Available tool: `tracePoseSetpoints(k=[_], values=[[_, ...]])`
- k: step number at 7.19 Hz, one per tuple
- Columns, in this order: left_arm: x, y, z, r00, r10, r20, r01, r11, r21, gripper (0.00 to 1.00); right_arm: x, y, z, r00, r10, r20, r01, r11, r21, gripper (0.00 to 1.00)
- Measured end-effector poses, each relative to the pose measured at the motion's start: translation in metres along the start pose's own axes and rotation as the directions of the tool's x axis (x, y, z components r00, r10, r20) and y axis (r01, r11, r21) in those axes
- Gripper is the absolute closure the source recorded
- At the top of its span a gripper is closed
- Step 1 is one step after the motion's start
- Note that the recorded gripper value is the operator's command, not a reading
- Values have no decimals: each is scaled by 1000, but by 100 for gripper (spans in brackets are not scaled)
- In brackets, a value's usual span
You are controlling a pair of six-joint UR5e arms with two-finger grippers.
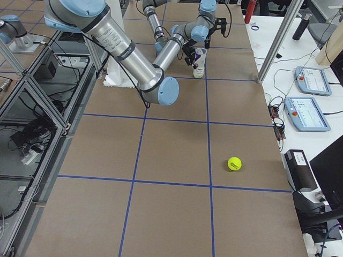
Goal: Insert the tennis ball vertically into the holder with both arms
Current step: 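Raise the right gripper and move it toward the second yellow ball, then lower the right gripper onto the second yellow ball and close it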
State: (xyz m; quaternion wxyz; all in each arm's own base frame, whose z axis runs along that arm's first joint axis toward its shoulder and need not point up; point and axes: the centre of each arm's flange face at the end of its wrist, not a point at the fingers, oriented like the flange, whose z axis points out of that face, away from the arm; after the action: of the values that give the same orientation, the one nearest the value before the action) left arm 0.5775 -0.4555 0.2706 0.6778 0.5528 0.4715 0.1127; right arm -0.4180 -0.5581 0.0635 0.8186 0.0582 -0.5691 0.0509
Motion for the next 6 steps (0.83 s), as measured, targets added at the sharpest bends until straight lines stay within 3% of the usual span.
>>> tracePoseSetpoints(k=[2, 3, 4, 6], values=[[0, 0, 0, 1000, 1, 1, -1, 1000, -1, 1, 37, -38, -37, 1000, 28, -1, -27, 1000, 8, 0], [-1, 0, 0, 1000, 1, 2, -1, 1000, -1, 1, 87, -68, -62, 999, 10, -31, -9, 999, 36, 0], [-2, -1, 0, 1000, 1, 3, -1, 1000, 0, 1, 163, -100, -83, 993, -68, -101, 74, 996, 54, 0], [-3, -1, 0, 1000, 1, 5, -1, 1000, 1, 1, 296, -148, -114, 946, -199, -256, 205, 979, -3, 0]])
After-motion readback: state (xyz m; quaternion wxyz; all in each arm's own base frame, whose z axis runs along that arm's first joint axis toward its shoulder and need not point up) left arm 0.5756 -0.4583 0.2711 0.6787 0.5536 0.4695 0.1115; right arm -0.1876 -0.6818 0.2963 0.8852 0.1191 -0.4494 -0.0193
